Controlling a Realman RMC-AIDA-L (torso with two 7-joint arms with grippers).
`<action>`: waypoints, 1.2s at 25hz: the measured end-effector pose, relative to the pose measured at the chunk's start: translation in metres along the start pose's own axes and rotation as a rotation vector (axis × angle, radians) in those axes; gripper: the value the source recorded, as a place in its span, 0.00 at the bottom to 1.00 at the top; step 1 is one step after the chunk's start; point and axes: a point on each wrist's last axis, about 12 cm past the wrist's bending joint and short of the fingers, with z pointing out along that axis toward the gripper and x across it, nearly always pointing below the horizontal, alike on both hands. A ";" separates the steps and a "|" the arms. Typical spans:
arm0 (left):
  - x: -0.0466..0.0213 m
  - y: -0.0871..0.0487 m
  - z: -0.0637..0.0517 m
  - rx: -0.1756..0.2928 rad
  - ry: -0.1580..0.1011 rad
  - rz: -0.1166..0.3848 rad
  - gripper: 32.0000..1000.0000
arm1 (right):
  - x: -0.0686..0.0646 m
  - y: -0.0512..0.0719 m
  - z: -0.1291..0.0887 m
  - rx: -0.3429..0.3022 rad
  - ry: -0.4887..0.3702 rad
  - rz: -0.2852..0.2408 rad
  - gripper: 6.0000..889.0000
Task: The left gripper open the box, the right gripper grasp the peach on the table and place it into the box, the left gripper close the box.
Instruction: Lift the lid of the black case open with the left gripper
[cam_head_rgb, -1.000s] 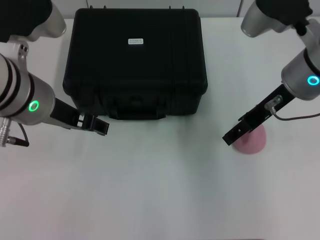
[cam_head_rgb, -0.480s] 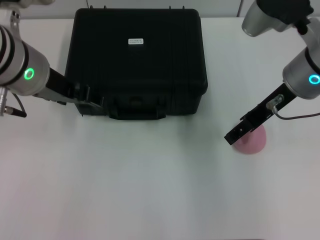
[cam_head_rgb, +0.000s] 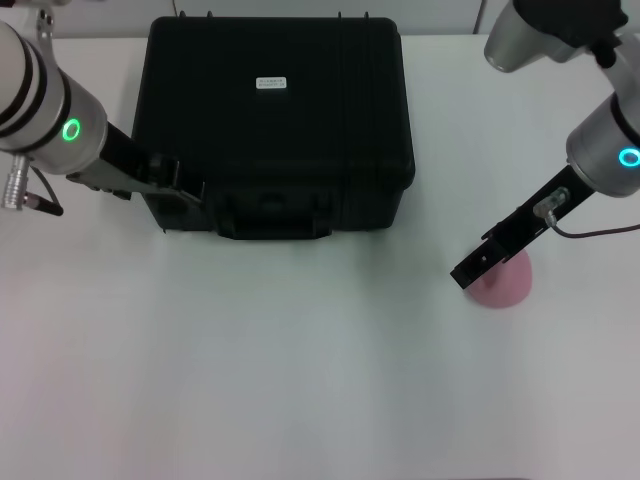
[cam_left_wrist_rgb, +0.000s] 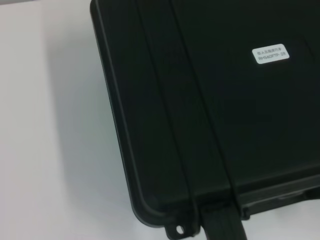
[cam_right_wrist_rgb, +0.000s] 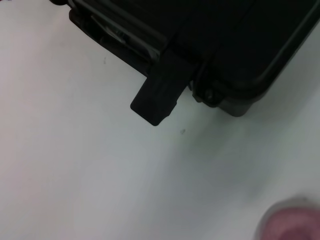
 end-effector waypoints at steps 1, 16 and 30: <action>-0.0007 0.000 0.001 -0.002 0.001 -0.002 0.80 | 0.000 0.000 0.000 0.000 0.000 0.000 0.94; -0.0100 0.001 0.017 -0.009 0.021 -0.006 0.80 | -0.001 0.000 0.000 0.001 0.000 -0.001 0.94; -0.0105 -0.002 0.023 -0.011 0.039 0.004 0.79 | -0.001 0.000 0.000 0.001 0.000 -0.002 0.94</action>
